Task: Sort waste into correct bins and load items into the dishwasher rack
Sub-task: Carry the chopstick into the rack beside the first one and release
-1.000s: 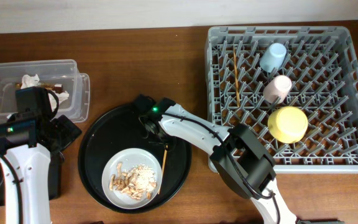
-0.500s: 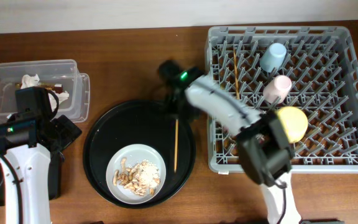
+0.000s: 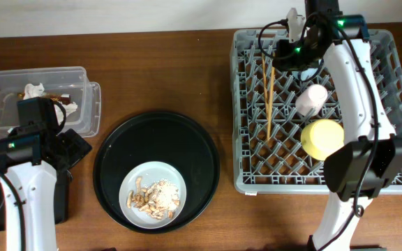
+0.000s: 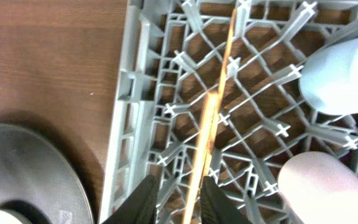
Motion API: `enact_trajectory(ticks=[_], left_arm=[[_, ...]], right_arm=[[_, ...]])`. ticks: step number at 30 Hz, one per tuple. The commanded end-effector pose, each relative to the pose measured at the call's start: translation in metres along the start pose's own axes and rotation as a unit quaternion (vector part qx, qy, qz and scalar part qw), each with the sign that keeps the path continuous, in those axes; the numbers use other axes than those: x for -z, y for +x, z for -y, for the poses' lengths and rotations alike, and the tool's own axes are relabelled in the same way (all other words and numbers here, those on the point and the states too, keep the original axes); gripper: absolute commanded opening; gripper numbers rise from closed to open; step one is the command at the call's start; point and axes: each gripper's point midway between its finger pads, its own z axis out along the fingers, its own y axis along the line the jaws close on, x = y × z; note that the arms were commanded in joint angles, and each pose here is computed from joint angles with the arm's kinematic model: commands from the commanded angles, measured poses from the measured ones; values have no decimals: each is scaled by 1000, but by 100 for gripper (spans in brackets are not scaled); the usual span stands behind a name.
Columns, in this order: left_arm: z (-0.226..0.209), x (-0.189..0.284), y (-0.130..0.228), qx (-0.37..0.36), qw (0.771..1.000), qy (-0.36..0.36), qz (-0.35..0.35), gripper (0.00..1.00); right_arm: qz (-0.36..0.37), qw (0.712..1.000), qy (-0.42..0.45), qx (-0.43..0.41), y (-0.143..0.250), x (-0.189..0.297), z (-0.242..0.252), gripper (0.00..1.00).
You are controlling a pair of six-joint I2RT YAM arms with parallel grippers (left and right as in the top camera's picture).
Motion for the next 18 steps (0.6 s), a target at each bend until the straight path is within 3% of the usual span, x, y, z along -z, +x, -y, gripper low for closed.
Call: enact_trajectory(ticks=[1, 4, 9, 12, 17, 18], left_arm=[[-3, 1, -3, 7, 1000, -6, 5, 99], [-3, 1, -3, 7, 1000, -5, 6, 99], [-3, 1, -3, 7, 1000, -6, 5, 99], [-3, 1, -3, 7, 1000, -6, 5, 99], [-3, 1, -3, 7, 1000, -6, 5, 100], [-3, 1, -3, 7, 1000, -6, 5, 99]], right_arm=[[-21, 1000, 23, 5, 4, -21, 15, 35], [-45, 998, 20, -25, 15, -31, 15, 58], [-126, 986, -73, -77, 52, -21, -23, 60], [-156, 980, -77, -91, 71, 2, -28, 61], [-96, 979, -52, -171, 70, 81, 26, 66], [-87, 976, -45, -193, 73, 93, 42, 95]])
